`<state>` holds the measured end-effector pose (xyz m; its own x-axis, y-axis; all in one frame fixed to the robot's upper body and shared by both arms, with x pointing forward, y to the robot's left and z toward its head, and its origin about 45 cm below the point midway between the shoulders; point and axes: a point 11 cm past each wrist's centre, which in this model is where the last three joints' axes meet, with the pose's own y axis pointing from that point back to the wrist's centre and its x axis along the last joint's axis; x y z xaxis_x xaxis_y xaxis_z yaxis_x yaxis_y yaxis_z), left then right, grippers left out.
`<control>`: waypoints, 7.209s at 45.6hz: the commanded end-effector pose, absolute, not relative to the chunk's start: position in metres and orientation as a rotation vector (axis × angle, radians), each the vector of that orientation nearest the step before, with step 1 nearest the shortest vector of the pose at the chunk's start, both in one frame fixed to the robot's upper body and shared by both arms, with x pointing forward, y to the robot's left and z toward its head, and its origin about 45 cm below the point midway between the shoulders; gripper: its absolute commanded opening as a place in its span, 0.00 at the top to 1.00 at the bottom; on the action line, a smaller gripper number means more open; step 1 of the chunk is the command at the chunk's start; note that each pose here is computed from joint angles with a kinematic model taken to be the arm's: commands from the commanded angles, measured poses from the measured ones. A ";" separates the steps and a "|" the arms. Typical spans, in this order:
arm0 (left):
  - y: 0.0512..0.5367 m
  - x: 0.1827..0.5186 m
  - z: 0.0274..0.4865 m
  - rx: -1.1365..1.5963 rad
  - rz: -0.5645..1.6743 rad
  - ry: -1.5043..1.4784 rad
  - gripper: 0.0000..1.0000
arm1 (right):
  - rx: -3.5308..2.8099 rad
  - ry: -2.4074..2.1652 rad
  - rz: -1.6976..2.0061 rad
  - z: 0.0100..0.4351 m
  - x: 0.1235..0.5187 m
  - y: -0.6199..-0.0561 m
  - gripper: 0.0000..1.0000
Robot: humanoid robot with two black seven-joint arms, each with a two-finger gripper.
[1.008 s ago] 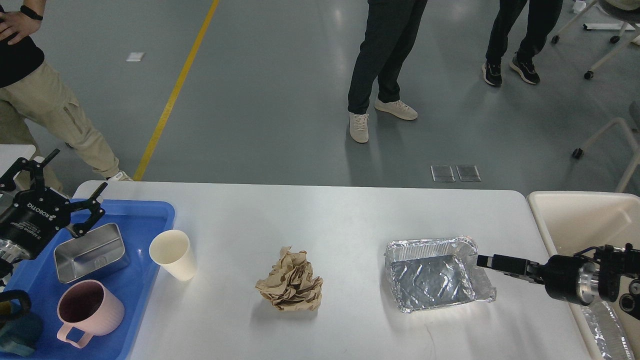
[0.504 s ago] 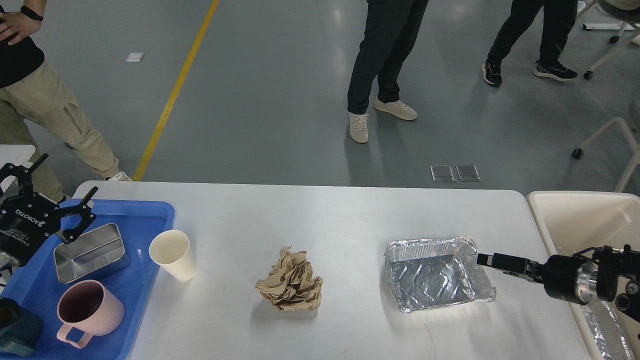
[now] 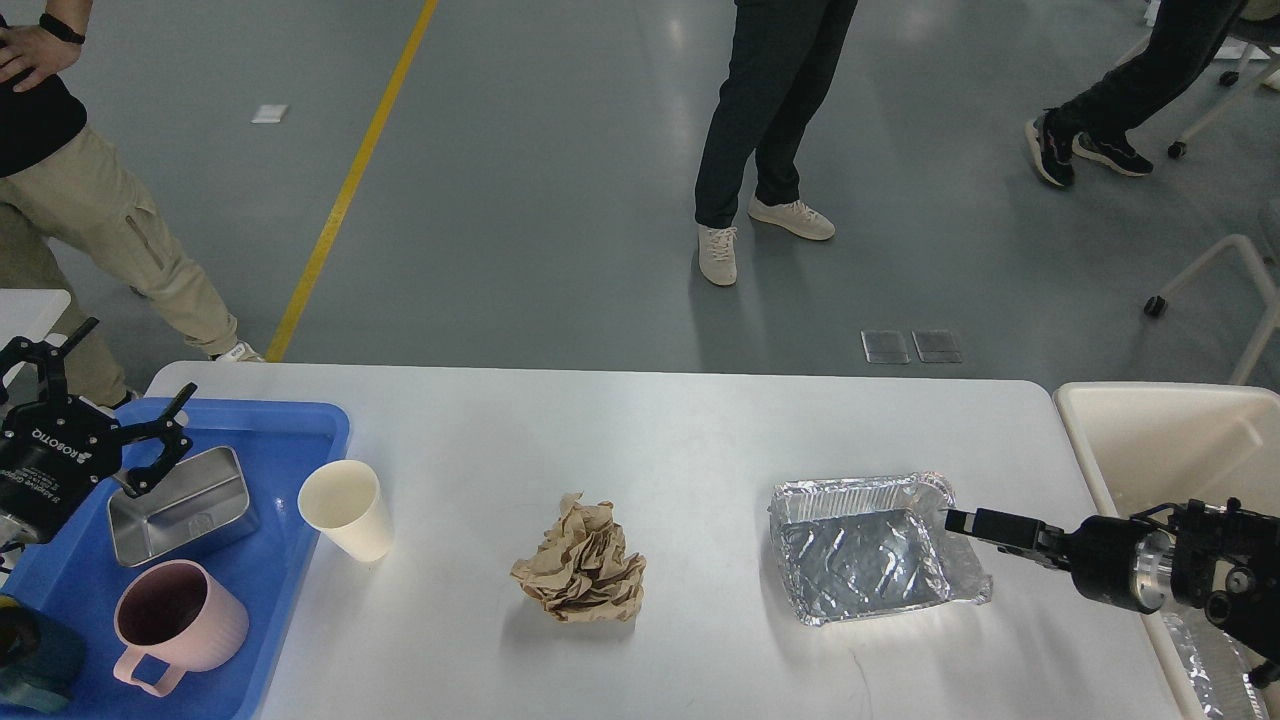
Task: Tidy desktop
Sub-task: 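Slide the right gripper onto the foil tray rim and close it, then lift the foil tray with the right gripper and hold it above the table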
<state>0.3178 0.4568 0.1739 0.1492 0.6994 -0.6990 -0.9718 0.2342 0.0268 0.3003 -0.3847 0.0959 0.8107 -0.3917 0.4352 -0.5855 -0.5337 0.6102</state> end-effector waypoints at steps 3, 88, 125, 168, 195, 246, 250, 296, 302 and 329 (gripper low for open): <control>0.457 0.316 0.173 -0.493 1.273 0.674 0.03 | 2.206 -0.722 0.309 0.092 0.302 -0.381 0.00; 0.447 0.319 0.167 -0.473 1.261 0.689 0.03 | 2.226 -0.719 0.300 0.082 0.306 -0.366 0.00; 0.446 0.316 0.167 -0.481 1.249 0.687 0.03 | 2.237 -0.692 0.305 0.061 0.304 -0.341 0.00; 0.448 0.313 0.167 -0.496 1.246 0.680 0.03 | 2.195 -0.595 0.375 0.045 0.294 -0.334 0.01; 0.448 0.312 0.167 -0.499 1.244 0.678 0.03 | 2.165 -0.463 0.449 0.030 0.276 -0.335 0.79; 0.447 0.312 0.165 -0.503 1.242 0.683 0.03 | 2.173 -0.495 0.619 0.089 0.318 -0.377 1.00; 0.445 0.313 0.165 -0.498 1.239 0.685 0.03 | 2.183 -0.491 0.651 0.106 0.332 -0.373 1.00; 0.444 0.316 0.167 -0.446 1.230 0.668 0.03 | 2.104 -0.372 0.548 0.183 0.392 -0.262 1.00; 0.444 0.316 0.166 -0.431 1.230 0.666 0.03 | 2.098 -0.385 0.487 0.186 0.388 -0.249 1.00; 0.443 0.316 0.169 -0.397 1.230 0.658 0.03 | 2.097 -0.343 0.457 0.171 0.383 -0.210 1.00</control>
